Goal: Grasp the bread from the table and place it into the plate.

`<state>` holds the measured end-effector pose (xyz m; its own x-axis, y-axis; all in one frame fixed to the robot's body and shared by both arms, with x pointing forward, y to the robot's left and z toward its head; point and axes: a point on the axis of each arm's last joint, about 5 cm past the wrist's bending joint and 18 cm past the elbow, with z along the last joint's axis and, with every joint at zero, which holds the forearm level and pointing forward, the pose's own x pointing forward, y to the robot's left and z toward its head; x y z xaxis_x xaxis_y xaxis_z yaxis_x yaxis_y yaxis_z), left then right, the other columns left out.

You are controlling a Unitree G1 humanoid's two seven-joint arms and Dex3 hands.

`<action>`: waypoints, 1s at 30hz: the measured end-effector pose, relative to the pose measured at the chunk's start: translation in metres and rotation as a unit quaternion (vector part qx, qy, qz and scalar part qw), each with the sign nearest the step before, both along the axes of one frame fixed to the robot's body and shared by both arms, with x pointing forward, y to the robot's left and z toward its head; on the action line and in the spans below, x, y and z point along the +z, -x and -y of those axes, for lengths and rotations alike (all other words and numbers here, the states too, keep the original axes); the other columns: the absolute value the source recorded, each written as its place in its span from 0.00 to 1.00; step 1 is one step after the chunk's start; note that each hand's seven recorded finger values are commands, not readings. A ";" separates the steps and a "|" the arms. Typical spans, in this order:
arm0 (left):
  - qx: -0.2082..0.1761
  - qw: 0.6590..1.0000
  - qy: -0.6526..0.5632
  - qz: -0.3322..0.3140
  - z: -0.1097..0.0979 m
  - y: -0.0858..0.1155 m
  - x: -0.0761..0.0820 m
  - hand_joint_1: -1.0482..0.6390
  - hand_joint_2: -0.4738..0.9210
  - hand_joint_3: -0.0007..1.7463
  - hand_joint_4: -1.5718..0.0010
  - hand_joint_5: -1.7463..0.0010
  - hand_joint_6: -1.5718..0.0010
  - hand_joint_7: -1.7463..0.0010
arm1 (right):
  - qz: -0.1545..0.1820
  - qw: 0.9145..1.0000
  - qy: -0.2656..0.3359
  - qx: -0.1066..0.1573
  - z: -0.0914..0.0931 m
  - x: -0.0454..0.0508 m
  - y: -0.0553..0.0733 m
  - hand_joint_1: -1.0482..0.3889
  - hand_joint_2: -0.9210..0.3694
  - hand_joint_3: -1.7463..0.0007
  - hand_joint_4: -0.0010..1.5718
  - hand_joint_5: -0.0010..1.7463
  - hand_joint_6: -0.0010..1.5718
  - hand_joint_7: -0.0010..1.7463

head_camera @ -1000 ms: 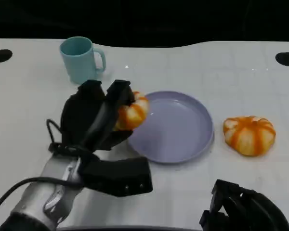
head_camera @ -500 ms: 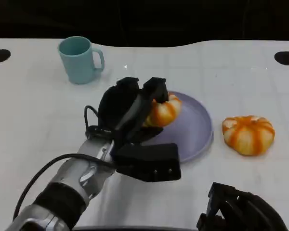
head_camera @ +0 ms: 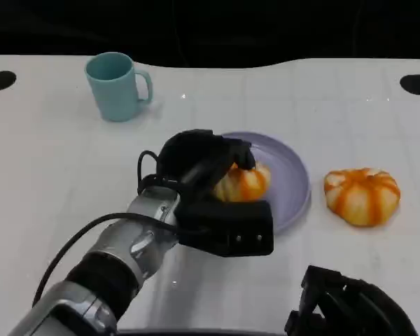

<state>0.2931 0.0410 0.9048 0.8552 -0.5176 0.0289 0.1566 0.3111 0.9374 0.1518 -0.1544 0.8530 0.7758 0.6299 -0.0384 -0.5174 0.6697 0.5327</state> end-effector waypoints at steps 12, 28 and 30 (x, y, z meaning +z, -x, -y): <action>0.002 0.994 -0.096 -0.049 -0.002 -0.002 0.014 0.07 1.00 0.18 0.86 0.95 0.92 1.00 | 0.004 1.000 0.000 -0.001 0.000 0.0003 0.000 0.23 0.00 0.87 0.55 0.91 0.49 0.79; -0.029 0.996 0.045 -0.076 -0.034 0.014 0.024 0.26 1.00 0.12 0.60 0.83 0.72 0.93 | 0.002 1.000 -0.005 -0.003 0.001 -0.0003 0.001 0.24 0.00 0.87 0.55 0.91 0.49 0.78; -0.034 0.991 0.097 -0.084 -0.042 0.020 0.021 0.29 1.00 0.09 0.60 0.63 0.63 0.93 | 0.002 1.000 -0.006 -0.003 0.001 -0.0004 0.001 0.24 0.00 0.87 0.55 0.91 0.49 0.78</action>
